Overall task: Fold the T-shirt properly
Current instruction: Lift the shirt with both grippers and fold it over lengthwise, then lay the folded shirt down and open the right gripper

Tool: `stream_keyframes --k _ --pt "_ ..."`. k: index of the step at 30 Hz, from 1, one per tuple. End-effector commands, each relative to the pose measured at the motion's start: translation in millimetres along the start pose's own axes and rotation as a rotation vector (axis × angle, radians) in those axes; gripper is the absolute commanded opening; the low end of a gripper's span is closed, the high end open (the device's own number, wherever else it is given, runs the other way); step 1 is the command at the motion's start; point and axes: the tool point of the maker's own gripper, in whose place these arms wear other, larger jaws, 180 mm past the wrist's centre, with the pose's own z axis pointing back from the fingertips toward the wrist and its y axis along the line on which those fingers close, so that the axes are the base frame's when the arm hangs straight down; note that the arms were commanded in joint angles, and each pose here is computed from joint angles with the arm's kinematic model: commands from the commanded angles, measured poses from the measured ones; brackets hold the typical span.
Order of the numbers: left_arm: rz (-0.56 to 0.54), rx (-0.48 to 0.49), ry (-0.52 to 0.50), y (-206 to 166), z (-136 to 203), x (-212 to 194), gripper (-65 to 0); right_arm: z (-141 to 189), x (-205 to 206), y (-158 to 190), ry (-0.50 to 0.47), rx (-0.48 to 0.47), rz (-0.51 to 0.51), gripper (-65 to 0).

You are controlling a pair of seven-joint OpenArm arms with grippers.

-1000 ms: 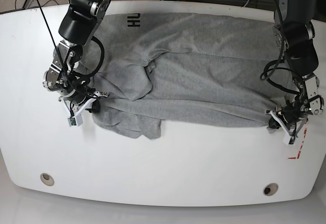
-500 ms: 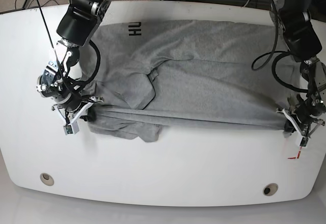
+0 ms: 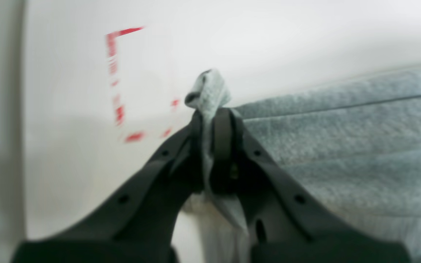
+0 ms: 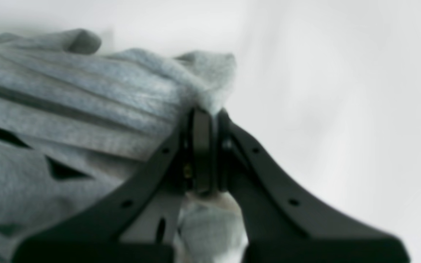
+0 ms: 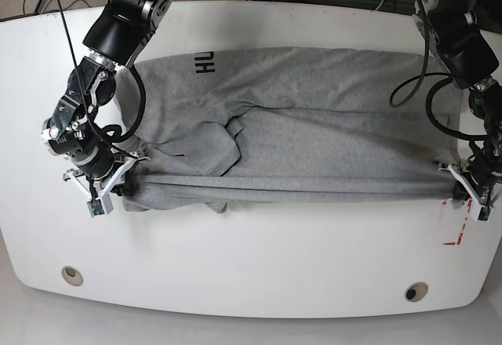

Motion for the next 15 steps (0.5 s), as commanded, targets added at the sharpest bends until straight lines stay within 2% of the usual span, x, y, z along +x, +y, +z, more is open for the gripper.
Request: stream_keyframes --k 1,8,15 --pt "-0.022 0.085 -0.02 25 16 14 -65.0 16 13 -15 -0.017 -0.073 0.039 -63.7" --pt "-0.037 0.125 0.035 31 31 -9 -65.0 32 1 -4 0.001 -0.091 0.059 -63.6" --pt "-0.07 0.126 0.058 17 40 -29 -65.0 43 -14 8 0.011 -0.095 0.068 -63.4"
